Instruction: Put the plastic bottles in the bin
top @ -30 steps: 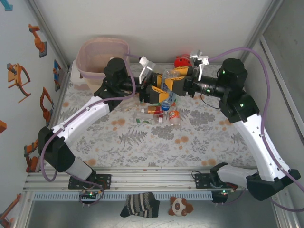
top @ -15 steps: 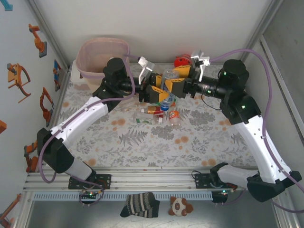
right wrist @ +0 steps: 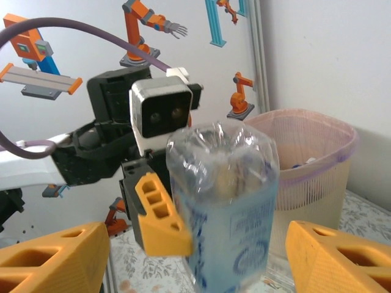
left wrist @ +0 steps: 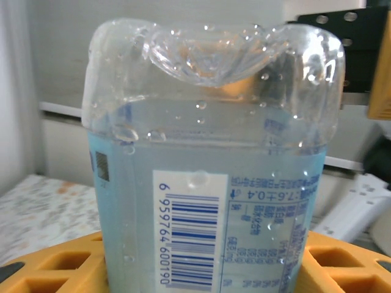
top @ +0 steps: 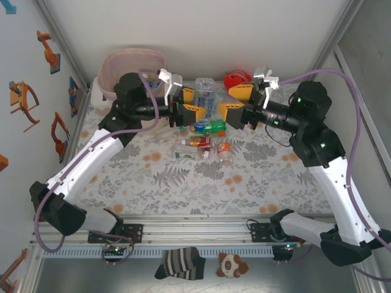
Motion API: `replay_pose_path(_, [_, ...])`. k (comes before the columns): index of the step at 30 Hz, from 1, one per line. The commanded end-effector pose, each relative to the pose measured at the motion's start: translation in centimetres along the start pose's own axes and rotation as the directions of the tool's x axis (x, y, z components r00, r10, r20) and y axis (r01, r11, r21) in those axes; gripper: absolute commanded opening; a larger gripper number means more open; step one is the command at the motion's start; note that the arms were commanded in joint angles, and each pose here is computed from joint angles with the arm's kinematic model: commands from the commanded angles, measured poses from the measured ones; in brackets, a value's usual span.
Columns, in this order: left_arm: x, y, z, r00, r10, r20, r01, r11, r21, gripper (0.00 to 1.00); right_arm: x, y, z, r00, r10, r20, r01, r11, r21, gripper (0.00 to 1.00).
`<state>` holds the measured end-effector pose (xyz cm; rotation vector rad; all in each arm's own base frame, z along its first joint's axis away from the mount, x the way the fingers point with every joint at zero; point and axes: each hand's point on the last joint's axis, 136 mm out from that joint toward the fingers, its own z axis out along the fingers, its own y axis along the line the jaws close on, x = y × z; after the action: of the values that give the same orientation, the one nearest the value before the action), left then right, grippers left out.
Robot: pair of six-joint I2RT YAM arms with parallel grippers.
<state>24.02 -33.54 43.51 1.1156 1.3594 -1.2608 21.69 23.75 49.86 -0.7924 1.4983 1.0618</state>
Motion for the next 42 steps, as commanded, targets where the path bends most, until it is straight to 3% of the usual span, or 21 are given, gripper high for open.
replay_pose_path(1, [-1.4,2.6,-2.5,0.997,0.074,-0.013,-0.075,0.973,-0.217,0.56,-0.7,0.5,-0.4,1.0,-0.026,0.013,0.026,1.0,0.007,0.75])
replay_pose_path(6, [-2.0,7.0,-6.0,0.994,0.086,-0.065,-0.107,0.87,-0.481,0.54,-0.6,0.3,-0.3,1.0,-0.025,0.01,0.025,1.0,0.013,0.75])
replay_pose_path(11, [-2.7,12.1,-10.8,0.994,0.038,-0.1,-0.098,0.696,-0.711,0.53,-0.6,0.1,-0.3,1.0,-0.023,0.006,0.023,1.0,0.021,0.75])
replay_pose_path(18, [-3.8,17.1,-17.5,0.995,-0.017,-0.094,-0.073,0.497,-0.864,0.52,0.2,-0.7,-0.7,1.0,-0.02,-0.017,0.021,0.996,0.083,0.75])
replay_pose_path(23, [-2.5,21.0,-20.7,0.989,-0.091,-0.112,-0.066,0.407,-0.911,0.52,1.5,-1.9,-0.7,0.999,-0.006,-0.054,0.013,0.99,0.138,0.75])
replay_pose_path(32, [1.5,26.3,-23.6,0.957,-0.261,-0.124,-0.037,0.316,-0.948,0.5,2.3,-2.3,-1.0,0.997,0.006,-0.075,0.006,0.986,0.166,0.74])
replay_pose_path(42, [8.4,29.9,-24.4,0.859,-0.492,-0.145,0.005,0.291,-0.957,0.48,2.3,-2.0,-1.4,0.997,0.003,-0.074,0.009,0.985,0.169,0.74])
